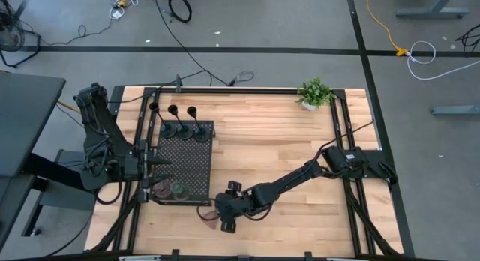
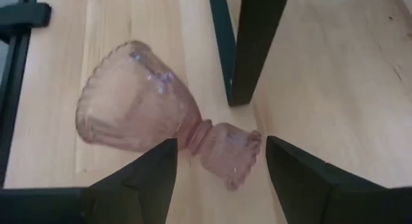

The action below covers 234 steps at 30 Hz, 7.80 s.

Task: Pick & Place candle stick holders
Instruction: Put the pink glass candle holder on the shelf aligned with the pink and green glass candle holders

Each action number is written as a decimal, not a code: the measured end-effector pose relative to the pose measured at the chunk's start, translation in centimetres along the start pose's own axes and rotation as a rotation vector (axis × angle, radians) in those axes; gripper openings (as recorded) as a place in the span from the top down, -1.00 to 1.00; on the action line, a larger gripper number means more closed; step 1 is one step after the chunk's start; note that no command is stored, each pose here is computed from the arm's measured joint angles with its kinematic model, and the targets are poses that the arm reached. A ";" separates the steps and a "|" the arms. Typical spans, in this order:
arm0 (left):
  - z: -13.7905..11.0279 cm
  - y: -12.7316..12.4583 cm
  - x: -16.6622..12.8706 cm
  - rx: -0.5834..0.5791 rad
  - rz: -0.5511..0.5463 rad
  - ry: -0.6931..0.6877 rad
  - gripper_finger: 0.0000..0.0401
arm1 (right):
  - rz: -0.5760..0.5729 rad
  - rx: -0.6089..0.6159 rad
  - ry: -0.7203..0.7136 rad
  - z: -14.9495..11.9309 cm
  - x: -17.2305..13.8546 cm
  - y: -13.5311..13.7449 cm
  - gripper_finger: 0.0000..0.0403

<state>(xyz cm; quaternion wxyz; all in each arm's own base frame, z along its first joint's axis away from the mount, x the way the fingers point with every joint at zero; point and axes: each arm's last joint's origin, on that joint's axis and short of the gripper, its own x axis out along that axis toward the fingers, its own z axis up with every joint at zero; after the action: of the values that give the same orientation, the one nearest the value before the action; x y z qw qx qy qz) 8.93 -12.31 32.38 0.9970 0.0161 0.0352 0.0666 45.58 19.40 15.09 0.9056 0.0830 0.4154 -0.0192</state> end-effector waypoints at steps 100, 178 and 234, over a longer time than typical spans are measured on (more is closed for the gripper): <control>0.0 0.0 0.0 -0.027 0.008 -0.002 0.14 | -0.546 -0.377 -0.181 9.1 -21.2 -1.9 1.00; -0.3 0.1 0.0 0.017 0.014 0.012 0.14 | -0.851 -1.390 -0.012 7.3 -8.6 4.1 1.00; -0.8 0.2 0.0 0.042 0.016 0.029 0.14 | -1.019 -1.381 0.078 8.3 -6.7 2.2 0.73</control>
<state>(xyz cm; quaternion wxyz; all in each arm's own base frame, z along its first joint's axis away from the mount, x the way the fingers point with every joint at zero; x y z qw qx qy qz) 8.84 -12.09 31.64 0.9953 0.0365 0.0507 0.0741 47.70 19.91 25.77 0.6193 -0.6828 0.3514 -0.1637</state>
